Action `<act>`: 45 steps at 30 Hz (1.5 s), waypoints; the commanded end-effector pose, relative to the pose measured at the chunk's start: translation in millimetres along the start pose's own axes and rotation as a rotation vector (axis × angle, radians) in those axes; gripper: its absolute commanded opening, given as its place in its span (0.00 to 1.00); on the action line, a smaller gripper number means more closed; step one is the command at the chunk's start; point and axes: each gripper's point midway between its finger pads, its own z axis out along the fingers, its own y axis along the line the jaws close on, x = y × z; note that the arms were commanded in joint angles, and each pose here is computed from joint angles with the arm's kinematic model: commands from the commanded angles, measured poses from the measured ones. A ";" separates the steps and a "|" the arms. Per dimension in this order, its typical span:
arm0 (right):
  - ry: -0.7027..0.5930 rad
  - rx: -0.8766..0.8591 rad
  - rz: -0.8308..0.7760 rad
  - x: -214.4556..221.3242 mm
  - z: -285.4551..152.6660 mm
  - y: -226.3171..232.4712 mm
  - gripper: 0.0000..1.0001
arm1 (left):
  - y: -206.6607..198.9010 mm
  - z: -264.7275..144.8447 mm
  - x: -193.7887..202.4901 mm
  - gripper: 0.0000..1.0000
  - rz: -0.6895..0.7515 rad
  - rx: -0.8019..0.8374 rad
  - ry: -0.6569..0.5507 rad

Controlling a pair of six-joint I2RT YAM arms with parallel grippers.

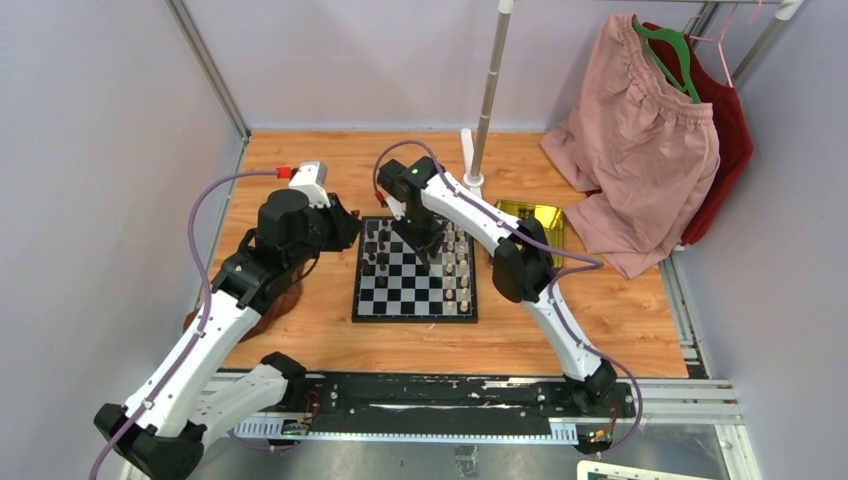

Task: Set up the chess pieces on the board
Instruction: Place the chess piece on the chessboard.

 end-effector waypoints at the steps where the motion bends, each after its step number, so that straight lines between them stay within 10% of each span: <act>1: -0.071 0.007 0.001 -10.1 -23.2 5.3 0.34 | -7.4 -5.1 -17.6 0.00 0.002 0.025 -0.052; 17: -0.407 -0.054 0.164 -25.2 -87.3 -27.2 0.35 | -33.9 27.2 48.8 0.00 -0.010 0.186 0.307; 32: -0.766 -0.577 0.233 -27.7 -164.1 15.6 0.34 | -56.0 48.1 72.3 0.00 -0.014 0.350 0.439; 45: -0.770 -0.869 0.262 -28.3 -171.5 40.2 0.34 | -72.9 56.1 71.6 0.00 -0.066 0.487 0.450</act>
